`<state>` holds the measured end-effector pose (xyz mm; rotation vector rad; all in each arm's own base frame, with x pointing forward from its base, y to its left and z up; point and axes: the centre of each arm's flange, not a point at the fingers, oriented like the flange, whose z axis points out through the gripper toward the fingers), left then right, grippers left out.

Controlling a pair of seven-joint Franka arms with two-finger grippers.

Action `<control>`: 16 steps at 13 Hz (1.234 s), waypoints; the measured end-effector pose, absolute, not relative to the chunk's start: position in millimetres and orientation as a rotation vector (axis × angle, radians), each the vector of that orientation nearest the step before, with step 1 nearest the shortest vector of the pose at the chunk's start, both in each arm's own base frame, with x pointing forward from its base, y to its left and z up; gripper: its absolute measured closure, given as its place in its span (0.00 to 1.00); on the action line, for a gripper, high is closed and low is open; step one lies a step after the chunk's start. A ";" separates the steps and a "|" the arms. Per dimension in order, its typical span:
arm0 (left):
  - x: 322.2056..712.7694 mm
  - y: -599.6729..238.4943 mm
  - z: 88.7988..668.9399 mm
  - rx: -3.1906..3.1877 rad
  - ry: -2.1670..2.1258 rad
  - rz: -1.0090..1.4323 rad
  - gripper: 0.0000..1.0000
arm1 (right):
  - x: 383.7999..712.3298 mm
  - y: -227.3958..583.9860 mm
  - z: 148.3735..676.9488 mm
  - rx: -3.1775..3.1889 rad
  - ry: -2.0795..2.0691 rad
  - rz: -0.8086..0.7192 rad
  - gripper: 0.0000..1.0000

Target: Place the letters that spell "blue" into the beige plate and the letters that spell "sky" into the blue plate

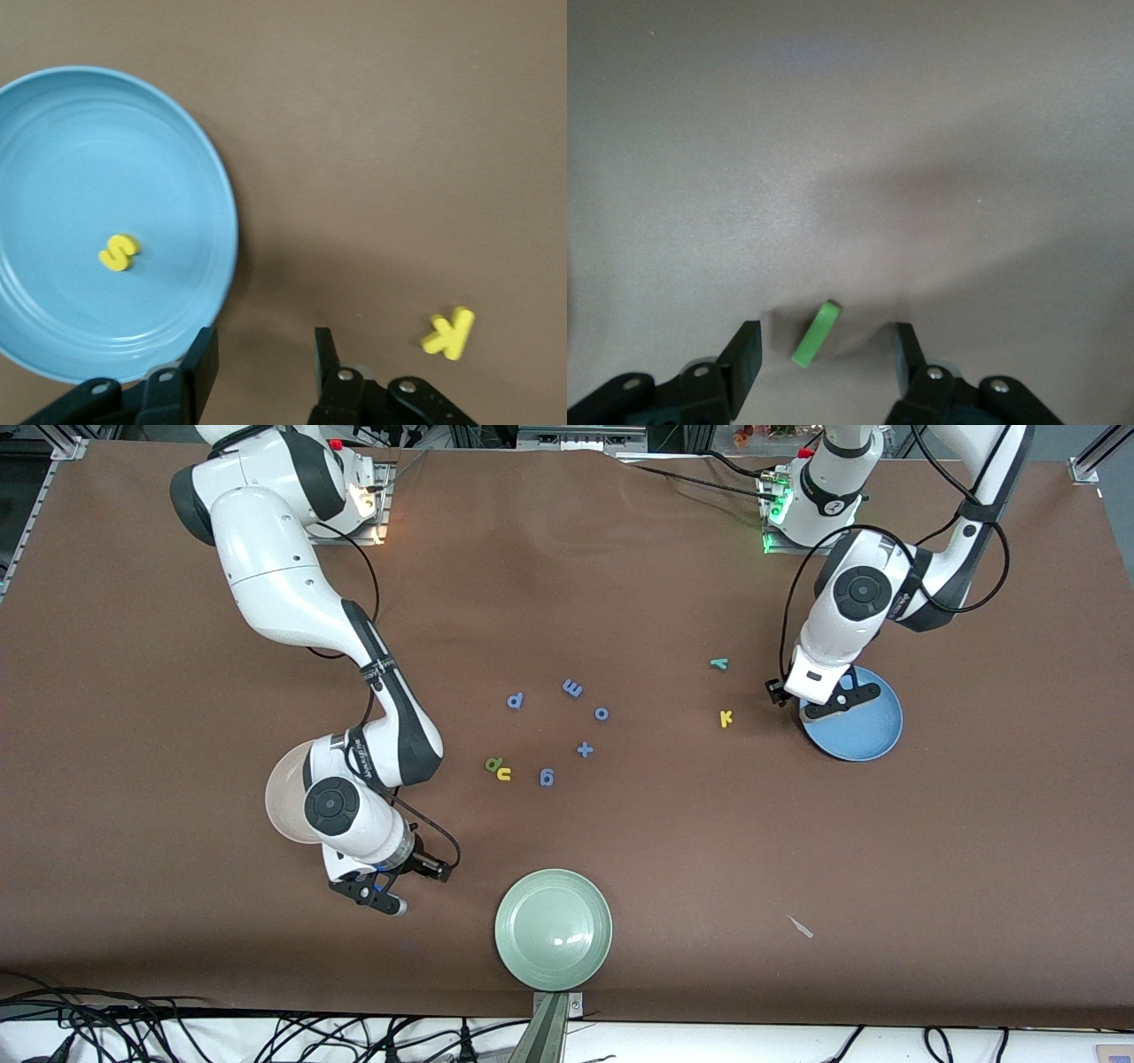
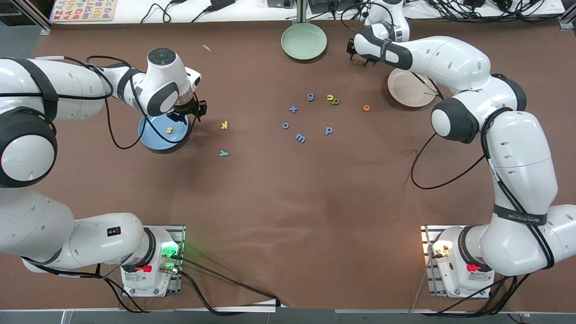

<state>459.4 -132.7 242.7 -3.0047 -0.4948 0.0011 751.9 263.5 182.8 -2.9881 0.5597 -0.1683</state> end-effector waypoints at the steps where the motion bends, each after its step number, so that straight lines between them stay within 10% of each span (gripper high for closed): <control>1: 460.7 -137.8 243.7 -3.014 -0.482 -0.008 0.48 | 752.0 262.2 182.5 -2.989 0.563 -0.165 0.32; 11: 501.6 -212.6 203.8 -3.129 -0.289 0.052 0.50 | 753.0 257.9 180.0 -2.988 0.573 -0.165 0.42; 16: 496.0 -212.3 176.4 -3.117 -0.255 0.127 0.52 | 753.3 255.0 178.2 -2.988 0.580 -0.164 0.67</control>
